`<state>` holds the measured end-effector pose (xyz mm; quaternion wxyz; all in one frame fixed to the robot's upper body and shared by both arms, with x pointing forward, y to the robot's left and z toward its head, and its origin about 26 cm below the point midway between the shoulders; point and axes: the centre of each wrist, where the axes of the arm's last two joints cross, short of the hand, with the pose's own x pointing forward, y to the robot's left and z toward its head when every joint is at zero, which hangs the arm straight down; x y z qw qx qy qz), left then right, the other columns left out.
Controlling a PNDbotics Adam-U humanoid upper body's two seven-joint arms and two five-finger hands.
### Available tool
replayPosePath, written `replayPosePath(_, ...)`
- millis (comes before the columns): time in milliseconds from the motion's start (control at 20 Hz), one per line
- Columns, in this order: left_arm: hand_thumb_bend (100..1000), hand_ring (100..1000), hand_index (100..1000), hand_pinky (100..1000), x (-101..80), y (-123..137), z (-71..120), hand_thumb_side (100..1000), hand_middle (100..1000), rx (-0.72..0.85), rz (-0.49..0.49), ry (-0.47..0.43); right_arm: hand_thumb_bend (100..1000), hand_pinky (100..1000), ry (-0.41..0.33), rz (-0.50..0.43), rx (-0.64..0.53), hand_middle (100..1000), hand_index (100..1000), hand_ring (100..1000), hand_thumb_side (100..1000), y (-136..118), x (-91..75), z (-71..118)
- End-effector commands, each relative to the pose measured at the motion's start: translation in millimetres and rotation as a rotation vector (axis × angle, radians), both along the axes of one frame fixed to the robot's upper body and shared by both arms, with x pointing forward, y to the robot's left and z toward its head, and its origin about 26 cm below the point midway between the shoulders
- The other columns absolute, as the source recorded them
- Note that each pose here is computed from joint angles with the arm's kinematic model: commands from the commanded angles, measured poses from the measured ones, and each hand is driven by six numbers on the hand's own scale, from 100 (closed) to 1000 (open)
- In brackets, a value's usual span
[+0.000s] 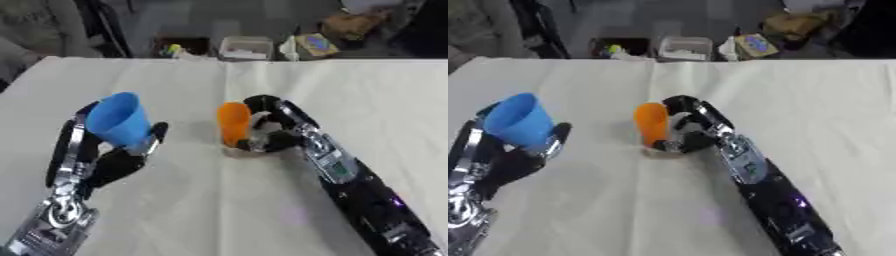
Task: Pour the contents of one cup into another cup.
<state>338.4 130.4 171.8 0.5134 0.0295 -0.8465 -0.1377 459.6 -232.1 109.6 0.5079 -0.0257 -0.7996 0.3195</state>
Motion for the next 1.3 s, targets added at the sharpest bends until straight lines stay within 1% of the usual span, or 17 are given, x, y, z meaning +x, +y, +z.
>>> replayPosePath(50, 231, 190, 465, 476, -1.0, 1, 11.4, 100, 262, 0.006, -0.003, -0.038, 700, 772, -0.034, 0.009, 0.009, 691, 805, 766, 132, 3, 2.3, 12.7)
replayPosePath(500, 231, 190, 466, 478, -4.6, 1, 18.5, 100, 262, 0.010, -0.012, -0.050, 696, 769, -0.067, 0.020, 0.021, 691, 807, 764, 136, 7, 2.3, 23.8)
replayPosePath(900, 234, 190, 467, 478, -8.3, 0, 24.4, 100, 262, 0.011, -0.022, -0.059, 691, 766, -0.089, 0.045, 0.033, 689, 807, 762, 138, 16, 2.3, 33.2)
replayPosePath(1300, 234, 189, 468, 477, -9.5, -1, 24.5, 100, 262, 0.009, -0.025, -0.055, 687, 765, -0.079, 0.060, 0.028, 688, 807, 761, 140, 24, 3.3, 32.1)
